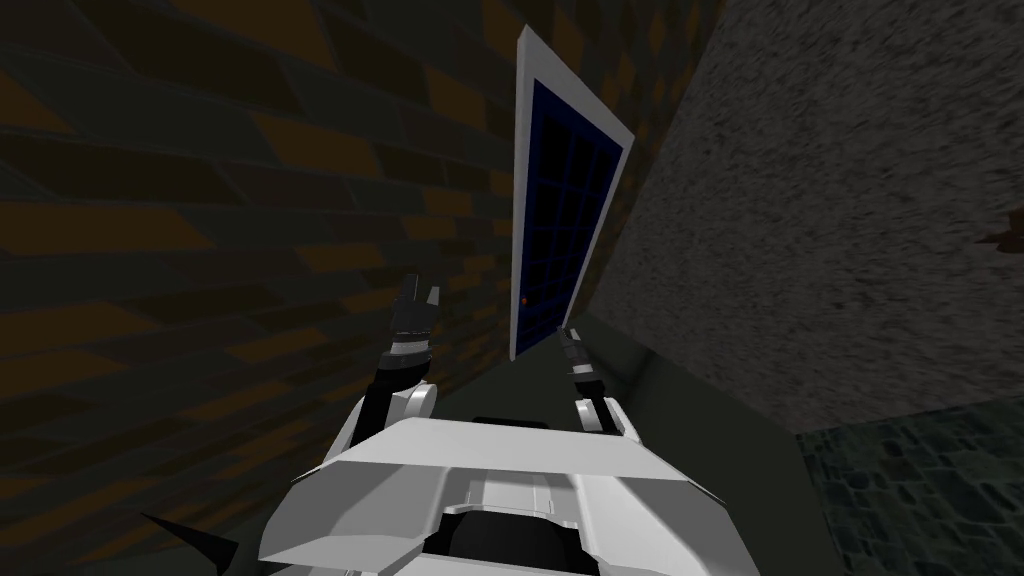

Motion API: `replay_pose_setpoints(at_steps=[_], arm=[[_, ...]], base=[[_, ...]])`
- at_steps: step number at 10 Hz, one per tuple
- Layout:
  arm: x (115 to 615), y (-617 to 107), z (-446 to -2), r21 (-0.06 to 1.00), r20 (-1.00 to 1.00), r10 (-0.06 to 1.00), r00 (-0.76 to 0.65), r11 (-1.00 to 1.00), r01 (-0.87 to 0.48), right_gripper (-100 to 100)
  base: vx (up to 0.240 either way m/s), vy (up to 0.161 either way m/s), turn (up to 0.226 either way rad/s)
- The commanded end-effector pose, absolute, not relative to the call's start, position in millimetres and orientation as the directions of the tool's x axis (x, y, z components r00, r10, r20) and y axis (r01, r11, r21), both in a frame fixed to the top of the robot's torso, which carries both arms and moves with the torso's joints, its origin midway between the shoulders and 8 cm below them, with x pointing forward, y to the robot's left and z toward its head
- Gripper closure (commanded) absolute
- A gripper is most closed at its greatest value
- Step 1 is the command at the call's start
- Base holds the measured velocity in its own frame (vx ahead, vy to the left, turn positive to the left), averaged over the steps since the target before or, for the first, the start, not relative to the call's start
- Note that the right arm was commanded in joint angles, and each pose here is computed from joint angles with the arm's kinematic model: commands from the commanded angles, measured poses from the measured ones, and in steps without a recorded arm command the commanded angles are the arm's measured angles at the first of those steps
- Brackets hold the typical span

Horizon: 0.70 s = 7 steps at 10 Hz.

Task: Pull the door open

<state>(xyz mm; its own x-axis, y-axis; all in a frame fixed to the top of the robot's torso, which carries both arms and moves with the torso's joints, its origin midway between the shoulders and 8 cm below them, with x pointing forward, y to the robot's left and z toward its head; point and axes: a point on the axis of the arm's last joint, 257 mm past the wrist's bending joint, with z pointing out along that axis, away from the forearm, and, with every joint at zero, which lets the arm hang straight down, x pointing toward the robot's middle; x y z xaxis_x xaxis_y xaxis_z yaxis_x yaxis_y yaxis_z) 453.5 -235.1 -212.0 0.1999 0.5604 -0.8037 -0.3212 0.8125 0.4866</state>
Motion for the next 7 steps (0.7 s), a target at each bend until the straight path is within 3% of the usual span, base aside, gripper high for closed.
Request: replay_pose_setpoints(at_steps=[1,7], arm=[[455,-234,-225,0.457,-0.828,0.526,0.191,0.833,-0.311,-100],[459,-230,-268,0.354,-0.901,0.407,0.152,0.89,-0.287,-100]], base=[[0.092,-0.025,0.117],[0.094,-0.027,0.101]])
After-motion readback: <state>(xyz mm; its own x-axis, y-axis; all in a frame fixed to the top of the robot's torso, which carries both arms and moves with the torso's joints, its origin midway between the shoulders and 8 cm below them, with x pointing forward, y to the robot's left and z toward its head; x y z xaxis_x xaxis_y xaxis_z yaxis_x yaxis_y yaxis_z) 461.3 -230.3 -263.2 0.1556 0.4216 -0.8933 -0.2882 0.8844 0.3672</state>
